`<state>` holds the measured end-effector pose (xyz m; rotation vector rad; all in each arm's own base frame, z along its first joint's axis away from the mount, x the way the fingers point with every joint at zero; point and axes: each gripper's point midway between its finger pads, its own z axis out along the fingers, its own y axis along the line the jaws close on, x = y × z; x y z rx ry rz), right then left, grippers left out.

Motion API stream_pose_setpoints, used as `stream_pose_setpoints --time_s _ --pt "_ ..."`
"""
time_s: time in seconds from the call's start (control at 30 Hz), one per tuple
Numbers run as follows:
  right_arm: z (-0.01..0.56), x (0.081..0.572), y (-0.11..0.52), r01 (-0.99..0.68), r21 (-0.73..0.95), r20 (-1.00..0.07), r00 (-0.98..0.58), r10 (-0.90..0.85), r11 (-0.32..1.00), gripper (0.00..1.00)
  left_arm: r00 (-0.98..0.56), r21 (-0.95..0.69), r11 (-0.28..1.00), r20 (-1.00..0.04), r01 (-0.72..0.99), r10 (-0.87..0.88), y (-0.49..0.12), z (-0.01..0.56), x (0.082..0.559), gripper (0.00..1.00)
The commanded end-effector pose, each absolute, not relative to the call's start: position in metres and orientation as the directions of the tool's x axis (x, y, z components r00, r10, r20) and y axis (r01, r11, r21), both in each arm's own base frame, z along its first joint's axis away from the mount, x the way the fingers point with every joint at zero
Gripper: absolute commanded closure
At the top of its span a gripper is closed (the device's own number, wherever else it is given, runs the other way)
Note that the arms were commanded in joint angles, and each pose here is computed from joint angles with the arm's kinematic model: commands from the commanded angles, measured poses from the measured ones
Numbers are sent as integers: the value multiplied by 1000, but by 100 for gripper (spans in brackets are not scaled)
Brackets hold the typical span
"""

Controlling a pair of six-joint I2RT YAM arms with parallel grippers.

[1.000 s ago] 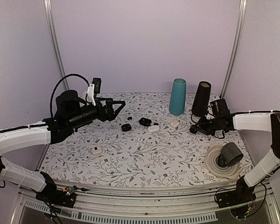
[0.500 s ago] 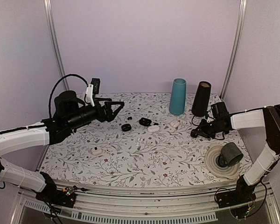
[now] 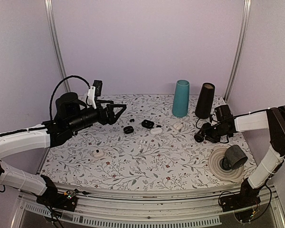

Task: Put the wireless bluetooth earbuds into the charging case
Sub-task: Place the charging case with the earbuds at the center of the board, then move the charging case to the center of the board.

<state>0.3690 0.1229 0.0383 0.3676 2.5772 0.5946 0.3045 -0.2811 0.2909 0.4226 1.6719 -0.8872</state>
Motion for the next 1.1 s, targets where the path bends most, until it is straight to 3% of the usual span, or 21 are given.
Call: stream_pose_setpoints --time_s 0.0,0.37,1.07 --pt "43 366 110 158 411 -415 -844 339 898 36 -292 -327 658 -942 679 -167 -275 291 306 4" --pt "74 385 122 68 347 -518 -818 251 936 23 -297 -335 647 -939 685 -171 -278 289 306 4" --pt "63 460 217 -152 225 -562 -827 1 962 22 -313 -358 640 -931 680 -187 -275 292 302 4"
